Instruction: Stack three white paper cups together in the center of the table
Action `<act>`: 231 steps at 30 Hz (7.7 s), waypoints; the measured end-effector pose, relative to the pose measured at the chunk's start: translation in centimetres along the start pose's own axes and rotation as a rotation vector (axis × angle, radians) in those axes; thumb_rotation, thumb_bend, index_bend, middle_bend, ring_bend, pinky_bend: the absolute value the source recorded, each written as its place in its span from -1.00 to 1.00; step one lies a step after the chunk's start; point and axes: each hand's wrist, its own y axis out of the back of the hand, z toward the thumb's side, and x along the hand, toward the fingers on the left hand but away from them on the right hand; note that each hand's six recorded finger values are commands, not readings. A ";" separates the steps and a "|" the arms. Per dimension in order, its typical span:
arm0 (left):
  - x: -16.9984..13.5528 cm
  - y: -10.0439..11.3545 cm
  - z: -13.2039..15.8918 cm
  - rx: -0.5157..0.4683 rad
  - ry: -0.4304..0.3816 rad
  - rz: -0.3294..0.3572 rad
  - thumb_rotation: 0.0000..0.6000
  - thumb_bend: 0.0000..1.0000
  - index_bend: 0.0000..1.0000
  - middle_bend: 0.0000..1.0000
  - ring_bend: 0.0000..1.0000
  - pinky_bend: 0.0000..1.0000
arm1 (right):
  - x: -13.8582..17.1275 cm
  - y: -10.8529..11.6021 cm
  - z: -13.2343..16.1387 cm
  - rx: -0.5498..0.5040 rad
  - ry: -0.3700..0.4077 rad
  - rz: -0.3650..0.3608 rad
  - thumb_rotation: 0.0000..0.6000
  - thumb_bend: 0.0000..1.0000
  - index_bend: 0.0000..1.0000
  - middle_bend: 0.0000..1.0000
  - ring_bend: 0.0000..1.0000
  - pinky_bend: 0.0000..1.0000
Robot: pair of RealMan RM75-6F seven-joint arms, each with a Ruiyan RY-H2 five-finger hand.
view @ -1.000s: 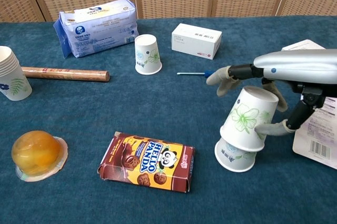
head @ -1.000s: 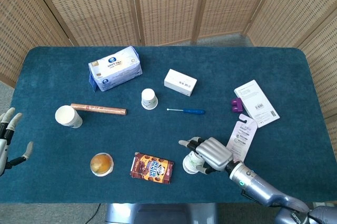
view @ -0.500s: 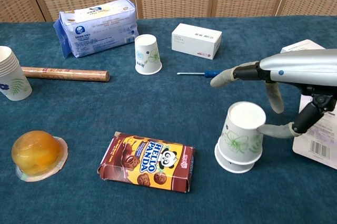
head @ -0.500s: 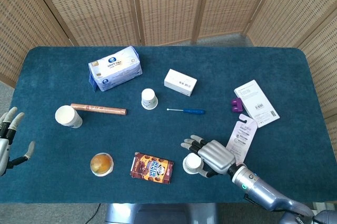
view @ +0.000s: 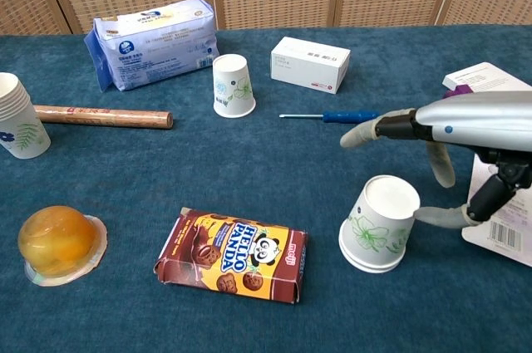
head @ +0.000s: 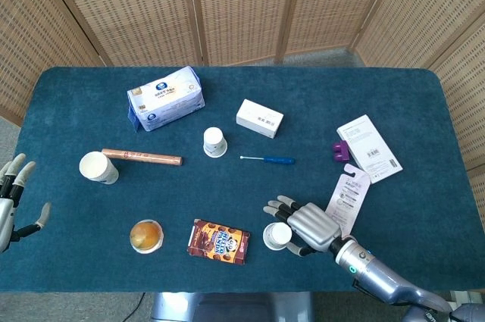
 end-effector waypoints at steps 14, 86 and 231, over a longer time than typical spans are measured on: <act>0.0 0.0 0.1 -0.003 -0.001 0.000 -0.03 -0.06 -1.00 -1.00 -1.00 -0.59 | 0.1 -2.2 -0.4 -0.004 -0.016 0.055 0.78 -0.15 -1.00 -0.86 -1.00 0.03; -0.2 -0.1 -0.8 0.001 0.019 -0.001 -0.03 -0.07 -1.00 -1.00 -1.00 -0.59 | -14.0 3.1 1.7 -0.045 -0.003 -0.013 1.00 -0.33 -0.40 -0.34 -0.38 0.41; 22.6 -15.9 27.4 0.054 -0.442 -0.346 1.00 -0.06 -1.00 -1.00 -1.00 -0.59 | 8.6 9.2 -16.4 -0.037 -0.546 -0.615 1.00 -0.10 -1.00 -0.82 -0.94 0.03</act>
